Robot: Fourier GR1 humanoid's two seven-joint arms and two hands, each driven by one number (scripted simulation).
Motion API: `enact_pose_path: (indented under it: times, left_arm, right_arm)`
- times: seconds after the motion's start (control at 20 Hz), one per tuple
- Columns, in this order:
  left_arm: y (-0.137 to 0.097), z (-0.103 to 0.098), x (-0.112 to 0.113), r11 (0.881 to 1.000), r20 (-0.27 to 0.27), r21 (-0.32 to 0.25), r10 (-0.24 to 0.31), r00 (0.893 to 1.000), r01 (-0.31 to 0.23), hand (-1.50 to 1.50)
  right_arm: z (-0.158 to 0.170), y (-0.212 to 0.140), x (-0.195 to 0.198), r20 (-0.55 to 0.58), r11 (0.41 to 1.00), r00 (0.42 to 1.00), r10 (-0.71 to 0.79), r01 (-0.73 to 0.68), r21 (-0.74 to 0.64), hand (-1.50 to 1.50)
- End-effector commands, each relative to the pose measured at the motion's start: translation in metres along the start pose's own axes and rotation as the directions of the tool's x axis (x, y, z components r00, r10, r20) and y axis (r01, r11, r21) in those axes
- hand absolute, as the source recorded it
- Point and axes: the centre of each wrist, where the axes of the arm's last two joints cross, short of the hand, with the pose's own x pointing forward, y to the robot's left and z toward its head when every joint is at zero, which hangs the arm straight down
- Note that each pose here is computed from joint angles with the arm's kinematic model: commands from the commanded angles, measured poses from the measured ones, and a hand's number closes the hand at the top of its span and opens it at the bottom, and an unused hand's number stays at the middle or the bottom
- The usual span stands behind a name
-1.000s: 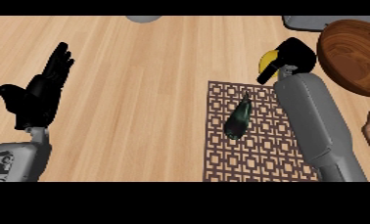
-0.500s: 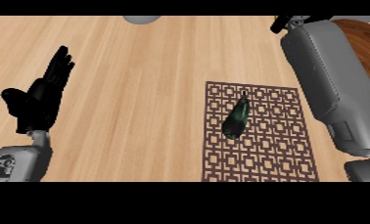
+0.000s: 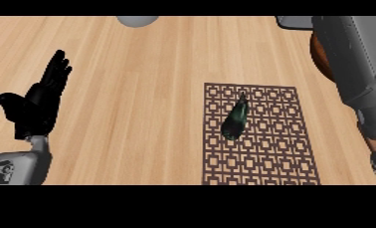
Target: Pick the lemon from the placemat and place it in the bowl
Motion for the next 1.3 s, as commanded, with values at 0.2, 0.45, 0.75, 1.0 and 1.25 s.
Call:
enact_pose_path:
  times: [0.2, 0.45, 0.75, 1.0, 1.25]
  left_arm:
    - [-0.003, 0.006, -0.004, 1.000, -0.012, -0.003, -0.003, 1.000, 0.003, 0.00]
    - [0.016, 0.003, 0.010, 1.000, 0.006, -0.008, 0.008, 1.000, -0.008, 0.00]
    - [0.001, 0.000, 0.023, 1.000, 0.008, -0.012, 0.001, 1.000, -0.001, 0.00]
    - [0.008, -0.006, 0.012, 1.000, 0.026, 0.000, -0.015, 1.000, 0.015, 0.00]
    - [0.009, 0.001, 0.007, 1.000, 0.007, -0.018, 0.012, 1.000, -0.012, 0.00]
  right_arm:
    - [-0.039, 0.028, -0.056, -0.084, 0.991, 0.988, -0.131, 0.131, -0.010, 1.50]
    - [-0.082, 0.040, -0.121, -0.102, 0.988, 0.983, -0.154, 0.152, -0.026, 1.50]
    - [-0.092, 0.052, -0.143, -0.112, 0.987, 0.981, -0.158, 0.157, -0.023, 1.50]
    - [-0.099, 0.076, -0.202, -0.224, 0.978, 0.967, 0.122, -0.079, 0.192, 1.50]
    - [-0.106, 0.076, -0.229, -0.332, 0.964, 0.942, -0.052, 0.134, 0.229, -1.50]
